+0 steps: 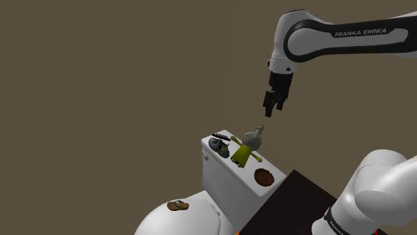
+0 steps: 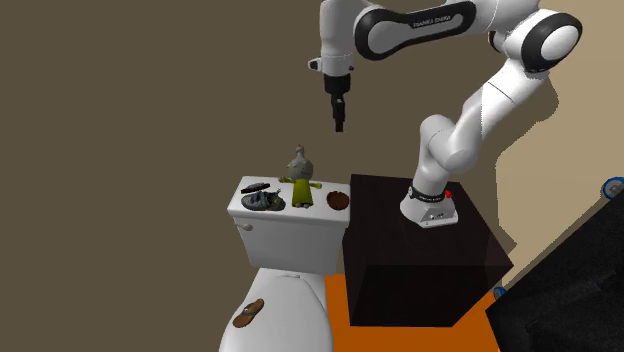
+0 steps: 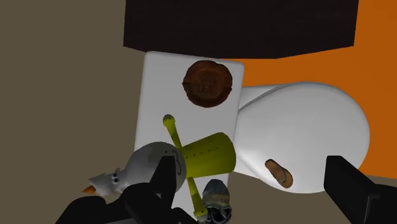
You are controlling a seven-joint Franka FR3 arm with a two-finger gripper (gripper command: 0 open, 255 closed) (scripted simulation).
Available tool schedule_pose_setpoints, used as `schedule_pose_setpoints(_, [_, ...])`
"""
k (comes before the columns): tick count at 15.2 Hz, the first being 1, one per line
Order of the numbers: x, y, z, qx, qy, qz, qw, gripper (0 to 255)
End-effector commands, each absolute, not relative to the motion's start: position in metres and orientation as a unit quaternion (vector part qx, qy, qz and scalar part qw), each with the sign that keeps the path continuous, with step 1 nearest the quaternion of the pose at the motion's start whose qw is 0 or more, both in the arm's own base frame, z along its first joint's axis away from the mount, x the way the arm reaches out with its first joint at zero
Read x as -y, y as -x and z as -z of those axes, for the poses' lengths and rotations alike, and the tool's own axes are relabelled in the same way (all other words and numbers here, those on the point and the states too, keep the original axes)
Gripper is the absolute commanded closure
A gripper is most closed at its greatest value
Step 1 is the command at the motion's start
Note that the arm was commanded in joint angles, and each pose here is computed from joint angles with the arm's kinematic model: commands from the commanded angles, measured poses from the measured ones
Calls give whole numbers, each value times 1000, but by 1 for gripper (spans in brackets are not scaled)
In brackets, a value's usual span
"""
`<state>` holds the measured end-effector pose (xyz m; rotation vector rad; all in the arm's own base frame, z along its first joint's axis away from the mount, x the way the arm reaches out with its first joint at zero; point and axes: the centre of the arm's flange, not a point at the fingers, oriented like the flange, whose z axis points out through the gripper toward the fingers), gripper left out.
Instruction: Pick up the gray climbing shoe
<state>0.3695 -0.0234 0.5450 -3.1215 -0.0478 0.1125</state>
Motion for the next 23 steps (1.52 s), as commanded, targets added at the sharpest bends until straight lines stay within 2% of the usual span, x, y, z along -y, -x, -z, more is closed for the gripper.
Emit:
schedule_pose_setpoints(1, [28, -389, -525, 25, 999, -40, 13, 0])
schedule_pose_setpoints(23, [54, -586, -296, 122, 987, -91, 54, 0])
